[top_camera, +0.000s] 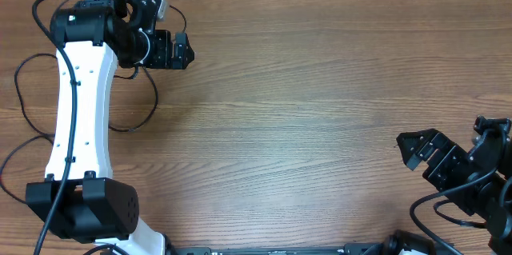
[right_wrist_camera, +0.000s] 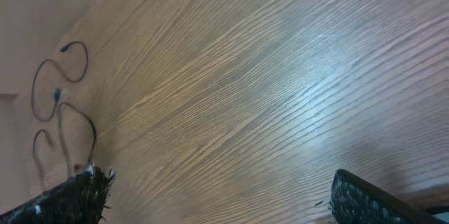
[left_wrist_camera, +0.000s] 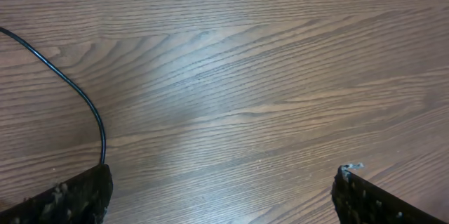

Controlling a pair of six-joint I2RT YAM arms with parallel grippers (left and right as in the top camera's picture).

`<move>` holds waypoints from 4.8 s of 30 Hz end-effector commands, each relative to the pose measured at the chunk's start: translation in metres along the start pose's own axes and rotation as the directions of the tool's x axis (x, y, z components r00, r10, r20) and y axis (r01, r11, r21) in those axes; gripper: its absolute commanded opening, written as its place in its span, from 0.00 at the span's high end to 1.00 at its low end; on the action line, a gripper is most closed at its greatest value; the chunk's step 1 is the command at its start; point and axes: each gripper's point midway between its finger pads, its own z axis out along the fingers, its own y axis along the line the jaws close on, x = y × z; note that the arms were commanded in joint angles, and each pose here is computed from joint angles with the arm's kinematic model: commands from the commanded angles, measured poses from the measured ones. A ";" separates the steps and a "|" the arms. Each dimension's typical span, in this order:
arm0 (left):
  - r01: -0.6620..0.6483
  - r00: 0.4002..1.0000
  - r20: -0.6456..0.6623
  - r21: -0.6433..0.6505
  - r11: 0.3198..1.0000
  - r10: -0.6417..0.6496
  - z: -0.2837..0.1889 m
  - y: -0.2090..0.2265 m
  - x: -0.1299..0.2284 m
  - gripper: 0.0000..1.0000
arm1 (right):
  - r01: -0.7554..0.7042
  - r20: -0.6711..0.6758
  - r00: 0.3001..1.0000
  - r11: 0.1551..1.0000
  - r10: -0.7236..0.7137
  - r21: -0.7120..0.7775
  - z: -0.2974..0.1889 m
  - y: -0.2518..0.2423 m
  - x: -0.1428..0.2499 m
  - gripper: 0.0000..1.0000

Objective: Untangle cables

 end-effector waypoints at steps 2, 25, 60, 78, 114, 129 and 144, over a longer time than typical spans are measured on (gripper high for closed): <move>0.001 1.000 0.013 -0.003 1.000 -0.001 -0.003 -0.002 -0.004 0.00 | -0.003 0.025 1.000 0.994 0.000 0.106 0.001 -0.019 -0.003 0.00; 0.000 1.000 0.013 -0.003 1.000 0.000 -0.003 -0.002 -0.004 0.01 | 0.861 0.528 0.507 0.429 -0.681 -0.274 0.103 0.122 0.006 0.00; 0.001 1.000 0.013 -0.003 1.000 -0.001 -0.003 -0.002 -0.004 0.00 | 0.806 0.794 0.370 0.591 -0.482 -0.017 0.115 0.020 0.015 0.00; 0.000 1.000 0.013 -0.003 1.000 0.000 -0.003 -0.002 -0.004 0.00 | 0.709 0.784 0.421 0.704 -0.456 0.029 0.133 -0.005 0.000 0.00; 0.000 1.000 0.013 -0.003 1.000 0.000 -0.003 -0.002 -0.004 0.00 | 0.644 0.785 0.465 0.765 -0.409 0.017 0.133 -0.014 -0.008 0.00; 0.001 1.000 0.013 -0.003 1.000 -0.001 -0.003 -0.002 -0.004 0.00 | 0.654 0.789 0.448 0.756 -0.421 0.032 0.132 -0.014 -0.009 0.00; 0.000 1.000 0.013 -0.003 1.000 0.000 -0.003 -0.002 -0.004 0.00 | 0.654 0.789 0.448 0.756 -0.421 0.032 0.132 -0.014 -0.009 0.00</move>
